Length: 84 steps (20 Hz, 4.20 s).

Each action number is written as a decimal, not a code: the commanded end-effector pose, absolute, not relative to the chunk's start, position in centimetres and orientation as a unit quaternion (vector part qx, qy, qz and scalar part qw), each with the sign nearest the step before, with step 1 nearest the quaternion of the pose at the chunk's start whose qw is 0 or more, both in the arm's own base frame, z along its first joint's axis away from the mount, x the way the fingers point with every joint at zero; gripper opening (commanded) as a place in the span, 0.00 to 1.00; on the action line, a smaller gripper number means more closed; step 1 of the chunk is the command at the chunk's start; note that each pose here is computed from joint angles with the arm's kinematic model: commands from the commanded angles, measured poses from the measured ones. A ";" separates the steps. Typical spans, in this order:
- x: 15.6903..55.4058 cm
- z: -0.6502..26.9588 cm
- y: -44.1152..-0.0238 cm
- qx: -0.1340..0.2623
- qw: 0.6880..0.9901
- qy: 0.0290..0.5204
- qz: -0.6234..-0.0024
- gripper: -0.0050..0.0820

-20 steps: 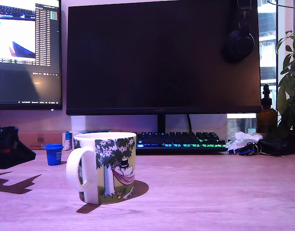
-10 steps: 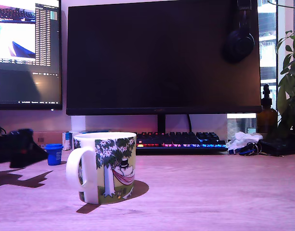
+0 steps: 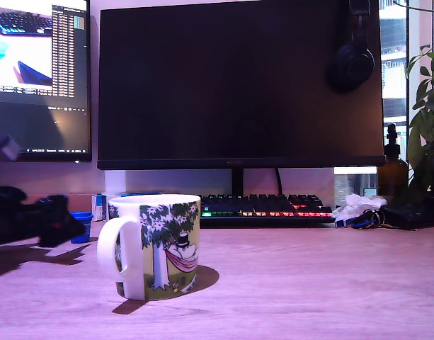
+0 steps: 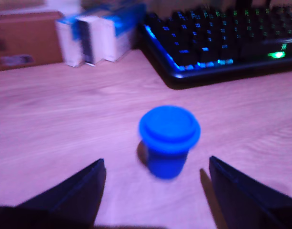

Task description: Pick up the coffee capsules on the table and drop them inside the coffee cup

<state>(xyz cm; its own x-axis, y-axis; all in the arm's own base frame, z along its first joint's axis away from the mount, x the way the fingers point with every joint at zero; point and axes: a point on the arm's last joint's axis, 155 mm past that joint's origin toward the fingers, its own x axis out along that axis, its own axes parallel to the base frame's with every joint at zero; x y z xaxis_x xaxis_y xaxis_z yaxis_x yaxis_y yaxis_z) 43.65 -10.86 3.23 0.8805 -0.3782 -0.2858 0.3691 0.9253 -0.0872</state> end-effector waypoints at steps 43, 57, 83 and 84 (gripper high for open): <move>42.5 9.7 -13.9 0.012 0.944 0.195 -0.265 0.20; 37.2 17.3 -13.0 0.017 0.944 0.192 -0.267 0.20; 25.7 17.8 -24.2 0.153 0.819 0.323 -0.449 0.20; 25.3 17.6 -24.6 0.157 0.814 0.326 -0.454 0.20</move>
<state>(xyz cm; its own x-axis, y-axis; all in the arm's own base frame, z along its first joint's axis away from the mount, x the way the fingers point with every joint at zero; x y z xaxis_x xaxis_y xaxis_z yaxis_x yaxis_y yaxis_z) 25.40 -24.37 17.56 0.3774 -0.6353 -0.6738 0.8369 0.5454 -0.0454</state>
